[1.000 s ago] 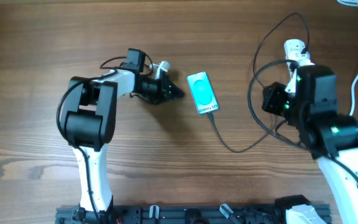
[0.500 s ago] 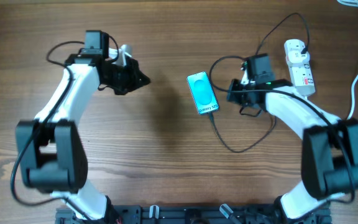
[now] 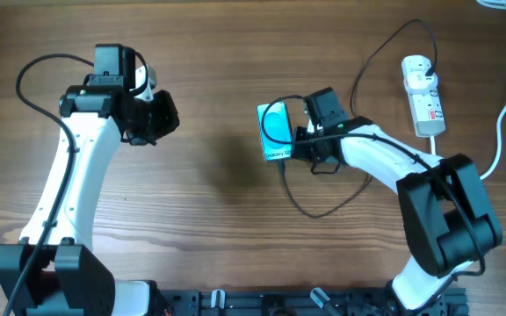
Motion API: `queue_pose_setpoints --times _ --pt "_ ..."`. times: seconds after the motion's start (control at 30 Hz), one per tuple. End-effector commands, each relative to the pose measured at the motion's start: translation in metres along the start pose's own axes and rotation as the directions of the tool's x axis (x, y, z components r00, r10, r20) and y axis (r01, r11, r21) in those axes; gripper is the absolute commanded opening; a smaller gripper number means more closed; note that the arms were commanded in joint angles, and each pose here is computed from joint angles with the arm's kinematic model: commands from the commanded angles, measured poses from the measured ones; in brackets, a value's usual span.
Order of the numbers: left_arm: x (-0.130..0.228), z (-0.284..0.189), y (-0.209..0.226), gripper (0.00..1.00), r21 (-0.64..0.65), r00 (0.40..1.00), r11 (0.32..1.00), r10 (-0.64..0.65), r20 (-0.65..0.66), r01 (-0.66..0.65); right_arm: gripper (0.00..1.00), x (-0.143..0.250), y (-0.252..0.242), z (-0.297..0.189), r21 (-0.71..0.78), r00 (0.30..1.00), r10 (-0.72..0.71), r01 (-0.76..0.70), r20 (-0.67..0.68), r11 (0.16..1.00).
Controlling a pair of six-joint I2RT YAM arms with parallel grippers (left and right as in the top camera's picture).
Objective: Plug charger to phone and switch on socket
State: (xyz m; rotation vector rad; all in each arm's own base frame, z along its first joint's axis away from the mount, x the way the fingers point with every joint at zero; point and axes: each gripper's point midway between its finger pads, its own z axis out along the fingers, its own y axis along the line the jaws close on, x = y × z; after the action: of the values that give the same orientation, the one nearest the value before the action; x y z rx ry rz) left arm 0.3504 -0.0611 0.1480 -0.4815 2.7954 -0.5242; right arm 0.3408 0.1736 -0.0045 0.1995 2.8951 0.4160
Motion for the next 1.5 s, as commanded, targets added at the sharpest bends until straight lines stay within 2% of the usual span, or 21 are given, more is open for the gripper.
queue_pose_setpoints --times 0.0,0.1,0.23,0.3,0.4,0.47,0.57,0.67,0.73,0.8,0.83,1.27,1.47 --pt "-0.002 -0.009 0.004 0.04 -0.023 1.0 1.0 0.0 0.024 0.001 0.04 -0.015 -0.041 -0.033 0.167 0.994 0.104 -0.109 0.034 0.98" --pt "-0.004 -0.009 0.003 0.04 -0.018 0.999 1.0 0.002 0.032 -0.002 0.04 -0.05 -0.057 -0.1 0.214 0.97 0.175 -0.21 0.171 0.954" --pt "-0.002 -0.007 -0.004 0.04 -0.012 0.999 1.0 0.023 0.029 -0.022 0.04 -0.096 -0.107 -0.175 0.272 0.874 0.211 -0.352 0.437 0.896" --pt "0.0 -0.005 -0.01 0.04 -0.005 0.999 0.999 0.042 0.029 -0.042 0.04 -0.097 -0.141 -0.183 0.264 0.816 0.33 -0.489 0.474 0.831" --pt "0.004 -0.003 -0.02 0.04 0.005 0.997 0.997 0.071 0.027 -0.072 0.04 -0.097 -0.19 -0.176 0.177 0.723 0.533 -0.651 0.439 0.738" --pt "0.005 -0.002 -0.021 0.04 0.006 0.997 0.997 0.075 0.024 -0.075 0.05 -0.105 -0.21 -0.176 0.139 0.69 0.569 -0.682 0.447 0.718" --pt "0.006 -0.002 -0.021 0.11 0.005 0.997 0.997 0.074 0.022 -0.074 0.04 -0.119 -0.238 -0.167 0.114 0.663 0.587 -0.702 0.465 0.703" --pt "0.006 -0.002 -0.02 0.34 0.004 0.997 0.998 0.069 0.019 -0.069 0.04 -0.13 -0.251 -0.146 0.131 0.673 0.573 -0.694 0.468 0.708" --pt "0.008 -0.002 -0.019 0.6 0.0 0.998 0.998 0.067 0.01 -0.067 0.05 -0.138 -0.262 -0.133 0.15 0.666 0.567 -0.702 0.485 0.696" --pt "0.012 -0.002 -0.017 0.97 -0.008 0.998 0.998 0.063 -0.004 -0.063 0.04 -0.15 -0.268 -0.123 0.15 0.661 0.562 -0.703 0.496 0.695" --pt "0.013 -0.002 -0.016 1.0 -0.011 0.998 0.998 0.06 -0.011 -0.06 0.04 -0.156 -0.27 -0.119 0.147 0.661 0.558 -0.701 0.501 0.698" --pt "0.013 -0.002 -0.016 1.0 -0.015 0.998 0.998 0.06 -0.01 -0.06 0.04 -0.199 -0.274 -0.102 0.079 0.627 0.506 -0.671 0.592 0.738" --pt "0.013 -0.002 -0.016 1.0 -0.014 0.998 0.998 0.06 -0.009 -0.06 0.04 -0.2 -0.271 -0.091 0.112 0.645 0.478 -0.656 0.597 0.746"
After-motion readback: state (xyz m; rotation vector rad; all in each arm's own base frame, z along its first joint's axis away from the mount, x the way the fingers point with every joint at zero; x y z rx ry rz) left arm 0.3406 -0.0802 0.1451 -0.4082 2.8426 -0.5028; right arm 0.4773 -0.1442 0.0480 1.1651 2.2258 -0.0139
